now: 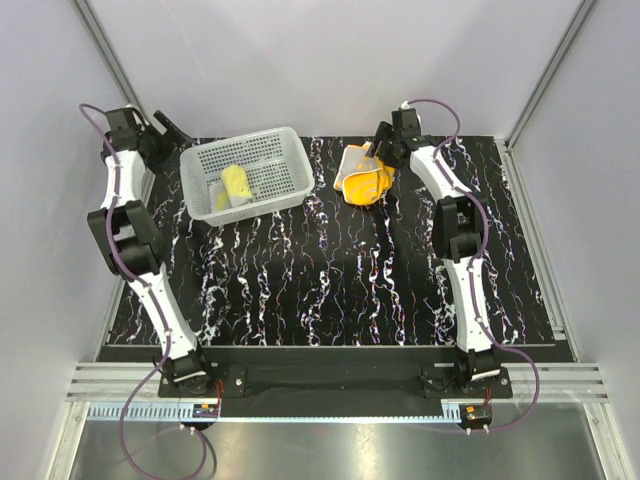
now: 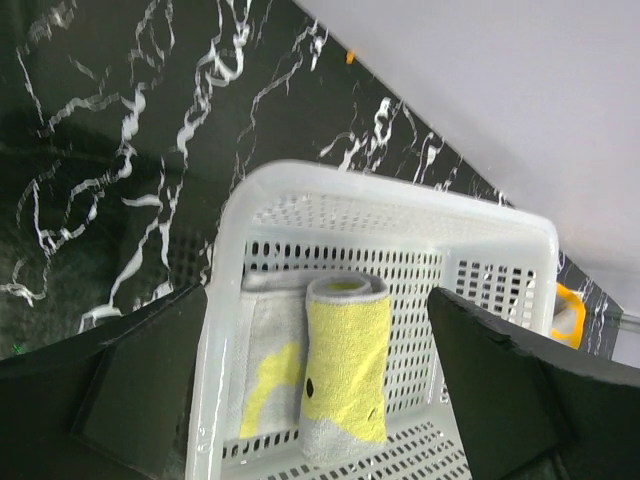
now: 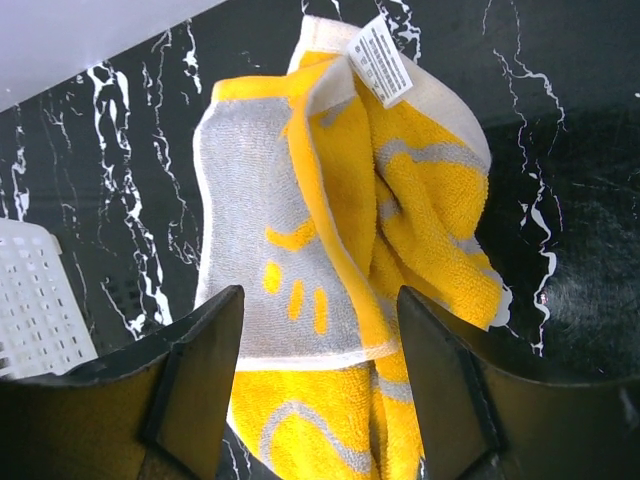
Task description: Roll the towels
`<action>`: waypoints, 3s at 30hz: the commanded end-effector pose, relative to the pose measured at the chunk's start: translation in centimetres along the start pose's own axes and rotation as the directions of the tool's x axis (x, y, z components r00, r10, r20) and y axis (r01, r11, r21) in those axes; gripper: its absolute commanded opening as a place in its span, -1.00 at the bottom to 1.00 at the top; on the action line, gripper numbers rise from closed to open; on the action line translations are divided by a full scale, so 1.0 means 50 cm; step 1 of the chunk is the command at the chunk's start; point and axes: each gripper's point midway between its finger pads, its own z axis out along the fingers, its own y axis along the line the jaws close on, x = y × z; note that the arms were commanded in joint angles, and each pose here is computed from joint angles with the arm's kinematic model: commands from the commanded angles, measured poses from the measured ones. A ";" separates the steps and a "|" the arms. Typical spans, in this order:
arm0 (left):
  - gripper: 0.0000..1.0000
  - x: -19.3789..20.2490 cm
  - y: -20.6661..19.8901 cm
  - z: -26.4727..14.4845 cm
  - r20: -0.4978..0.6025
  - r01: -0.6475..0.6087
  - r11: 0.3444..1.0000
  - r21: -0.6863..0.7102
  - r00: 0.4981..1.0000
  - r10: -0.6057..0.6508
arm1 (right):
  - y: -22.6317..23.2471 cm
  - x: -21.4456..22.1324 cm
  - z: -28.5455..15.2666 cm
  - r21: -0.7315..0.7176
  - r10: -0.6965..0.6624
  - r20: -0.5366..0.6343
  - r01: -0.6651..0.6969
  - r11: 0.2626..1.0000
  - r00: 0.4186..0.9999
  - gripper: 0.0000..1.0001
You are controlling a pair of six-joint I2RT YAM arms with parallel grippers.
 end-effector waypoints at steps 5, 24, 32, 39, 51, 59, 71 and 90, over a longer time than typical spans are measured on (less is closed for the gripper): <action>0.98 -0.056 -0.003 -0.017 0.057 -0.043 0.999 0.024 0.997 0.042 | 0.012 0.005 0.012 -0.013 -0.007 0.005 0.007 1.000 1.000 0.18; 0.98 0.049 -0.052 -0.212 0.076 -0.104 0.994 0.026 0.992 0.101 | 0.054 -0.045 -0.083 -0.048 -0.008 0.056 0.011 0.999 0.998 -1.00; 0.98 0.211 -0.105 -0.284 -0.006 -0.153 0.986 0.073 0.988 0.154 | 0.104 -0.128 -0.237 -0.084 -0.027 0.143 0.039 0.996 0.989 -1.00; 0.94 0.400 -0.200 -0.284 -0.155 -0.155 0.960 0.234 0.969 0.194 | 0.137 -0.152 -0.390 -0.121 -0.052 0.156 0.072 0.990 0.986 -1.00; 0.92 0.605 -0.164 -0.192 -0.353 -0.207 0.958 0.200 0.897 0.268 | 0.066 0.006 -0.524 -0.083 -0.014 -0.010 0.013 0.996 1.000 -1.00; 0.91 0.575 -0.154 -0.099 -0.366 -0.265 0.957 0.119 0.884 0.290 | 0.037 0.096 -0.568 -0.058 -0.026 -0.068 0.022 0.998 0.997 -1.00; 0.86 0.521 -0.163 -0.108 -0.294 -0.305 0.943 0.130 0.897 0.331 | -0.100 0.263 -0.602 0.119 0.051 -0.169 -0.031 0.992 0.984 -1.00; 0.79 0.875 -0.237 -0.231 -0.434 -0.362 0.831 0.422 0.724 0.536 | -0.217 0.444 -0.589 0.259 0.150 -0.315 -0.067 0.964 0.937 -0.47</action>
